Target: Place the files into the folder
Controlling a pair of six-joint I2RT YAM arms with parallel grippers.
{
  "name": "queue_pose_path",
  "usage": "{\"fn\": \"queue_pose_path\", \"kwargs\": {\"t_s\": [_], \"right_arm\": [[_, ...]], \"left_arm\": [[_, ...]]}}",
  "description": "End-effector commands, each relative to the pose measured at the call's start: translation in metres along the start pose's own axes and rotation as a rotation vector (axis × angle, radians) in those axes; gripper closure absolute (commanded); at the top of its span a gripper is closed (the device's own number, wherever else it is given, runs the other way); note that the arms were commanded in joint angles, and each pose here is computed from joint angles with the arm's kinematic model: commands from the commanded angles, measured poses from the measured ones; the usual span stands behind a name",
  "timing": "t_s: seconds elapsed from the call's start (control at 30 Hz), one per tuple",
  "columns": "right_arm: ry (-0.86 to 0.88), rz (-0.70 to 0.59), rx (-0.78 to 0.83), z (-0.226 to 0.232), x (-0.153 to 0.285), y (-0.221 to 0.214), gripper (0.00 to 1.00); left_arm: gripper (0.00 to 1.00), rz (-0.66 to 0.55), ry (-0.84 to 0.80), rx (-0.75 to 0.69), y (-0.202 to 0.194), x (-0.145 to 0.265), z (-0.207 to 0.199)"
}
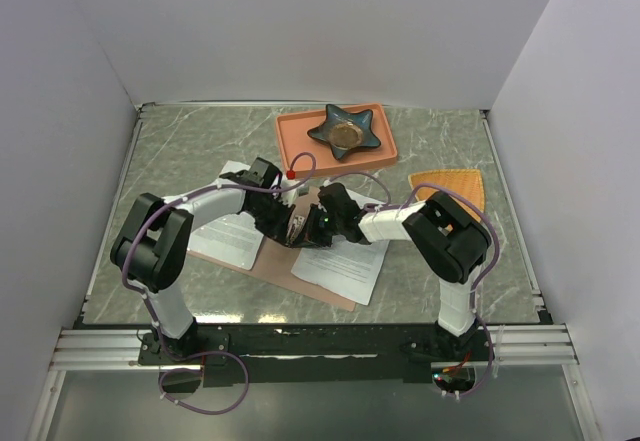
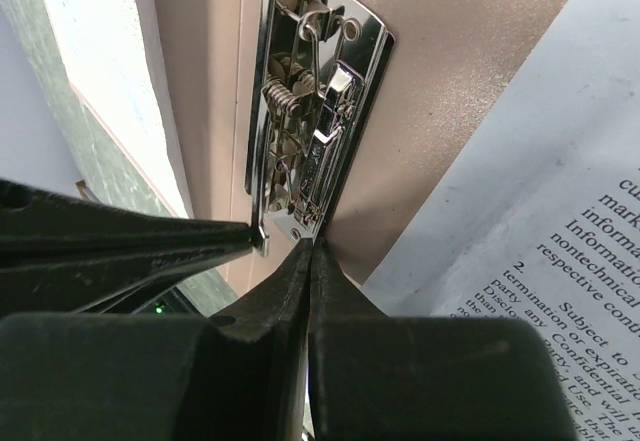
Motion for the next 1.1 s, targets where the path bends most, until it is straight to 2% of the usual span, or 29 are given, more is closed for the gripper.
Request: {"fn": "queue_pose_path", "kwargs": {"t_s": [0.0,0.2,0.33,0.53,0.63,0.67,0.8,0.93,1.07], "right_arm": [[-0.185,0.051,-0.023,-0.04,-0.017,-0.019,0.96],[-0.197,0.05,-0.024,-0.044,-0.016,-0.019,0.96],[-0.192,0.043,-0.023,-0.043,-0.014,-0.018,0.96],[-0.125,0.028,0.013,-0.032,-0.006,-0.012,0.96],[0.003,-0.005,0.1,-0.018,-0.001,-0.007,0.94],[0.053,-0.036,0.142,-0.01,0.002,-0.003,0.93],[0.187,-0.133,0.264,0.006,0.013,0.002,0.92],[0.246,-0.193,0.342,0.018,0.017,0.003,0.91],[0.277,-0.225,0.381,0.023,0.017,-0.002,0.91]], "left_arm": [[0.99,-0.079,-0.092,-0.042,0.02,0.0,-0.014],[0.99,-0.11,-0.091,-0.059,0.034,0.018,-0.019],[0.98,-0.182,-0.027,-0.053,0.053,0.045,-0.009],[0.87,-0.289,0.135,0.0,0.075,0.085,0.027],[0.8,-0.272,0.262,0.048,0.067,0.085,0.052],[0.73,-0.267,0.281,0.061,0.062,0.081,0.059],[0.72,-0.231,0.347,0.097,0.04,0.074,0.079],[0.73,-0.183,0.409,0.101,0.02,0.062,0.087],[0.78,-0.145,0.431,0.107,0.002,0.049,0.09]]}}
Point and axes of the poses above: each gripper's point midway between its finger pads, its own x axis back along the fingers, its own z axis along the line the jaws close on, y = z × x, the point moved 10 cm from there along x, back along the fingers, and after that the axes turned 4 degrees about -x, right-handed, at the moved point
